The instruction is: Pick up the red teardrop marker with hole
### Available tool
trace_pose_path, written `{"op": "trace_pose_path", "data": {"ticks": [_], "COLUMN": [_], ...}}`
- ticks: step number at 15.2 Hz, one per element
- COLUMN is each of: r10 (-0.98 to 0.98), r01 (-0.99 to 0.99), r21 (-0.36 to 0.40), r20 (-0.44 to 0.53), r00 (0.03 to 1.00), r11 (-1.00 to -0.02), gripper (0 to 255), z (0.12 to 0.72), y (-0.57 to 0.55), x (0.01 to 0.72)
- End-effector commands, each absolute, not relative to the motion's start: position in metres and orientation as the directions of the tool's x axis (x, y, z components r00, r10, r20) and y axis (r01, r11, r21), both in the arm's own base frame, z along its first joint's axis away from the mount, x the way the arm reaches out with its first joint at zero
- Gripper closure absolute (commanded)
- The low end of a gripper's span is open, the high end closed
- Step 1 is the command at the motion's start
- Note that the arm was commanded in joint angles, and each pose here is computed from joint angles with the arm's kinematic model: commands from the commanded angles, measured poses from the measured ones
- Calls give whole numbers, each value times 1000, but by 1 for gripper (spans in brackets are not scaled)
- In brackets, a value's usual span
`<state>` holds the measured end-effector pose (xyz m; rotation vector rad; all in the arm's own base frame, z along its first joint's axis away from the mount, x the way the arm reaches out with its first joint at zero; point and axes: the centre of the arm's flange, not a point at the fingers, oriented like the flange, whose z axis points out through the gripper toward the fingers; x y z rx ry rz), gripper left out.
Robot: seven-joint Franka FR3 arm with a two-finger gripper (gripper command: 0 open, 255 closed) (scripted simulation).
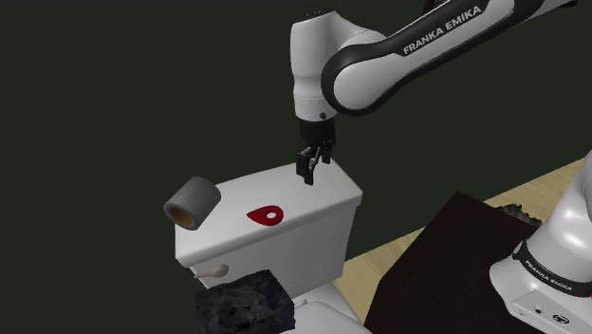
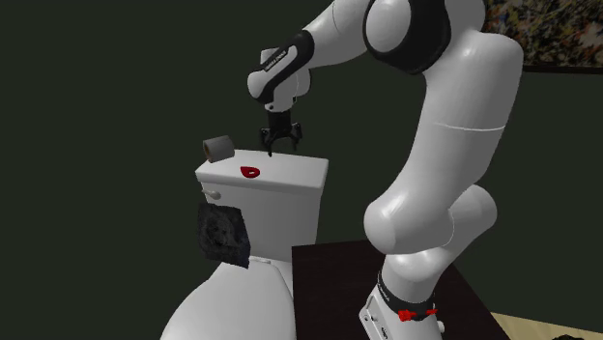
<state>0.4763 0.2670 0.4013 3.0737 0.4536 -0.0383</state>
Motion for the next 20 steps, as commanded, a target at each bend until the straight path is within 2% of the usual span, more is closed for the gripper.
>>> {"op": "trace_pose_path", "data": {"ticks": [1,11,20], "r10": [296,336,337], "r01": [296,336,337], "r21": [26,10,10], "r20": [-24,-1,0], "r00": [955,942,941], "r11": [-955,-942,-941], "gripper": [0,0,0], "z": [391,336,294], "y": [289,392,397], "x": [488,540,542]}}
